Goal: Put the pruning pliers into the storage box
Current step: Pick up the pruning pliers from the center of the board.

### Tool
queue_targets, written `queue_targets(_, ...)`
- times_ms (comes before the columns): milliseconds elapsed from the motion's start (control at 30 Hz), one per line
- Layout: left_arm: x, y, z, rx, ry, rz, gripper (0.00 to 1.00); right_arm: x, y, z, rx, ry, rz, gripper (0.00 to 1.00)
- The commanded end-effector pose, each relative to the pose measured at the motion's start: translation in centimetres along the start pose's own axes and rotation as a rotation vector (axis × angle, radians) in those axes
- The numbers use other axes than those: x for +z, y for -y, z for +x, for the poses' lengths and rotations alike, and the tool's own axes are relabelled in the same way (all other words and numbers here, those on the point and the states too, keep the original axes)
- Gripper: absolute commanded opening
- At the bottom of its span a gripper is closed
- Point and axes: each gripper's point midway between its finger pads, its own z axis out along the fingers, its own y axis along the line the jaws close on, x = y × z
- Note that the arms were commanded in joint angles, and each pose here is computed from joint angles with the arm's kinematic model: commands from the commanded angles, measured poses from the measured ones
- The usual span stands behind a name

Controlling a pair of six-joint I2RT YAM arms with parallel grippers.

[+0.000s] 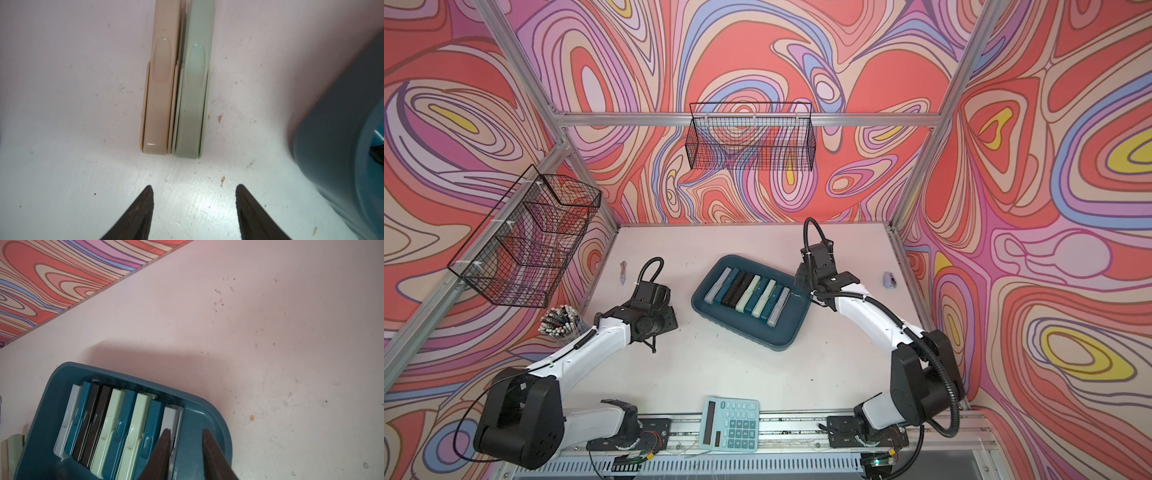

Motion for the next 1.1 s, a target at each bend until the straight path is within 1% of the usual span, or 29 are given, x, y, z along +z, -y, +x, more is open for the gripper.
queue_targets(0, 0.4, -0.4, 0.2, -0.002, -0.025, -0.022, 0.65, -0.3, 0.4, -0.4, 0.017, 0.013, -0.018, 0.28)
queue_targets(400, 2.4, -0.5, -0.4, 0.014, -0.079, -0.034, 0.66, 0.5, 1.6, 0.6, 0.063, 0.0, -0.014, 0.28)
queue_targets(567, 3.3, 0.1, -1.0, 0.032, -0.101, -0.032, 0.64, 0.8, 1.7, 0.5, 0.072, -0.001, -0.012, 0.28)
queue_targets(733, 4.0, 0.2, -2.1, 0.052, -0.097, -0.052, 0.63, 0.9, 1.8, 0.5, 0.073, -0.002, -0.008, 0.28)
queue_targets(900, 4.9, 0.6, -3.4, 0.04, -0.119, -0.043, 0.55, 1.2, 1.8, 0.6, 0.076, -0.007, -0.011, 0.28)
queue_targets(1067, 5.8, 1.1, -3.2, 0.058, -0.164, -0.04, 0.5, 1.1, 2.0, 0.8, 0.076, -0.009, -0.006, 0.28)
